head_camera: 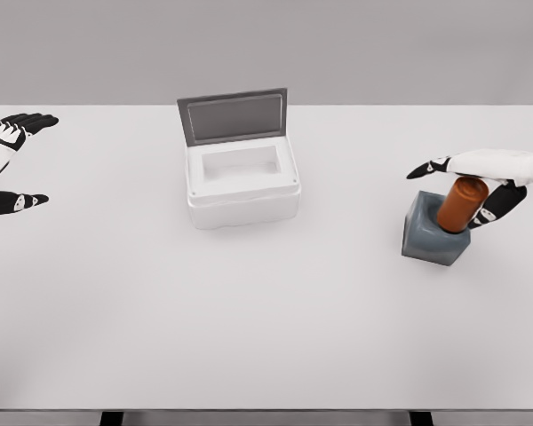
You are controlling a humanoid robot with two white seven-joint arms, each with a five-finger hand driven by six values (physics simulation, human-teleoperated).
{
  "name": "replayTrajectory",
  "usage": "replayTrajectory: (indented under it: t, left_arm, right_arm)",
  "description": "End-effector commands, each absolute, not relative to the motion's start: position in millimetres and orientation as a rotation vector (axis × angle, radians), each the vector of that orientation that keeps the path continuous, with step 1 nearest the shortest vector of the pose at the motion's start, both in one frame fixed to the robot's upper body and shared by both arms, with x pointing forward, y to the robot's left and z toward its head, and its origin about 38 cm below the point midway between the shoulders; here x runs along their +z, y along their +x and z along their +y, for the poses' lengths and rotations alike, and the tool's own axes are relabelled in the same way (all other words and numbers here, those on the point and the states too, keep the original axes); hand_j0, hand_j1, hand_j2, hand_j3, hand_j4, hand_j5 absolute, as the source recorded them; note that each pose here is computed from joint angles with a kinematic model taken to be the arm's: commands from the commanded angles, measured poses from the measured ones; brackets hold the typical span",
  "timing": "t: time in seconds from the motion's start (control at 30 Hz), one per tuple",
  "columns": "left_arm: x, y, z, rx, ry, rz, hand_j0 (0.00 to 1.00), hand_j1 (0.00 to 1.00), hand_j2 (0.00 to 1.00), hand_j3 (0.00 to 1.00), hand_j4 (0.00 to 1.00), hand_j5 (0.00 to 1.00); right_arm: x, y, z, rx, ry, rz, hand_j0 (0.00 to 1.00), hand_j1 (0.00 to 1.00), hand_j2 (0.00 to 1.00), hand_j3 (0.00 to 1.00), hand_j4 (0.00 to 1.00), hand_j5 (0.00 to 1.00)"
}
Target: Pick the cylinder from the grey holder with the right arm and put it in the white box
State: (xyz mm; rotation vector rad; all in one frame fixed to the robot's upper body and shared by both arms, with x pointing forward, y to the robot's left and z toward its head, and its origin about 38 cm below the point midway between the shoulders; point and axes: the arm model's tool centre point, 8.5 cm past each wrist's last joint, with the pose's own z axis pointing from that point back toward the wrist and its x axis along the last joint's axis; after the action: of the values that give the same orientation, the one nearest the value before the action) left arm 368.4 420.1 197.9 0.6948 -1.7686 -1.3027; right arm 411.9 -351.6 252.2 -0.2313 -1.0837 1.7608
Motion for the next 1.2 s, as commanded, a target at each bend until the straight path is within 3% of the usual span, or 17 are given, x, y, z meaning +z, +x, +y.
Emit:
replayTrajectory:
  t: [0.0, 0.13, 0.23, 0.7, 1.17]
  left_arm:
    - [199, 368, 420, -1.296, 0.693, -1.773, 1.00, 1.00, 1.00, 1.00, 1.00, 1.00]
    - [199, 368, 420, -1.296, 0.693, -1.773, 1.00, 1.00, 1.00, 1.00, 1.00, 1.00]
    - [199, 368, 420, -1.296, 0.693, -1.773, 1.00, 1.00, 1.00, 1.00, 1.00, 1.00]
    - [198, 368, 420, -1.295, 0.691, -1.772, 1.00, 1.00, 1.00, 1.00, 1.00, 1.00]
    - [198, 368, 420, -1.297, 0.691, -1.771, 1.00, 1.00, 1.00, 1.00, 1.00, 1.00]
  right_arm:
    - [255, 410, -347, 1.773, -0.226, -1.096, 0.69, 0.69, 0.69, 0.69, 0.69, 0.69]
    - [258, 404, -337, 1.804, -0.210, -1.114, 0.40, 0.40, 0.40, 0.40, 0.40, 0.40]
    - [261, 402, -335, 1.828, -0.206, -1.134, 0.33, 0.33, 0.33, 0.33, 0.33, 0.33]
    - [285, 406, -330, 1.892, -0.249, -1.241, 0.22, 0.22, 0.22, 0.22, 0.22, 0.22]
    - [276, 454, -229, 1.943, -0.213, -1.446, 0.22, 0.22, 0.22, 0.22, 0.22, 0.22]
